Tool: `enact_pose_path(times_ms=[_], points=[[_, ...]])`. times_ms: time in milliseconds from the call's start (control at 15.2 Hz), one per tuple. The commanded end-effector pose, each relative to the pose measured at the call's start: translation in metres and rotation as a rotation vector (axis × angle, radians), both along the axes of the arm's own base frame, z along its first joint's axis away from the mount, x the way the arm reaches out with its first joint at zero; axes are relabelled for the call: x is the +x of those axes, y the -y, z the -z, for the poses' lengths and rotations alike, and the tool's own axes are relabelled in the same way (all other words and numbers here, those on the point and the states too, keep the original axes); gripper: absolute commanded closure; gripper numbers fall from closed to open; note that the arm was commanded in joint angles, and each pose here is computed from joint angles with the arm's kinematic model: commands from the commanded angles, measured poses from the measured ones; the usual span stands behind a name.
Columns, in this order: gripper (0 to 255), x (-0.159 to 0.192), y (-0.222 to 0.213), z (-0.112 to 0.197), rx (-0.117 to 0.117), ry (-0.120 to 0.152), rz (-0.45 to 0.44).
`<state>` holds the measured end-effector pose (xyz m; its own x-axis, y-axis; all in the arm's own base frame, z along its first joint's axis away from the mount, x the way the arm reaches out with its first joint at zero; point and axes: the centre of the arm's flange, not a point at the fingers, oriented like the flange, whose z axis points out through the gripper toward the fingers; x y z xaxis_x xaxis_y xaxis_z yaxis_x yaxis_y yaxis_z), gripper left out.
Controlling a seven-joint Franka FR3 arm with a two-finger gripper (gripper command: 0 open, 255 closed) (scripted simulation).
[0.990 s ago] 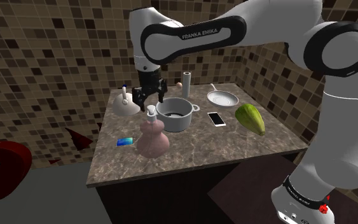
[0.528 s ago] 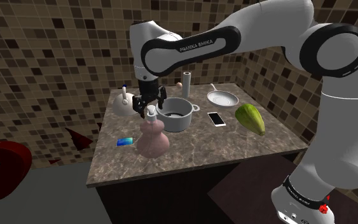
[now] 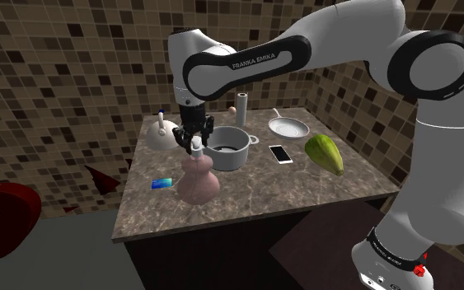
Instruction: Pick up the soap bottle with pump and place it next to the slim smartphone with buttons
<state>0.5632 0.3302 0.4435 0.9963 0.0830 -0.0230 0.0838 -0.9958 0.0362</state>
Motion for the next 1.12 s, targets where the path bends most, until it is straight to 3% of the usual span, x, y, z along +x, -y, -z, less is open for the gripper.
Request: enact_pose_path(times_ms=[0,528,1056], points=[[255,0.000,0.000,0.000,0.000,0.000,0.000],[255,0.000,0.000,0.000,0.000,0.000,0.000],[255,0.000,0.000,-0.042,0.000,0.000,0.000]])
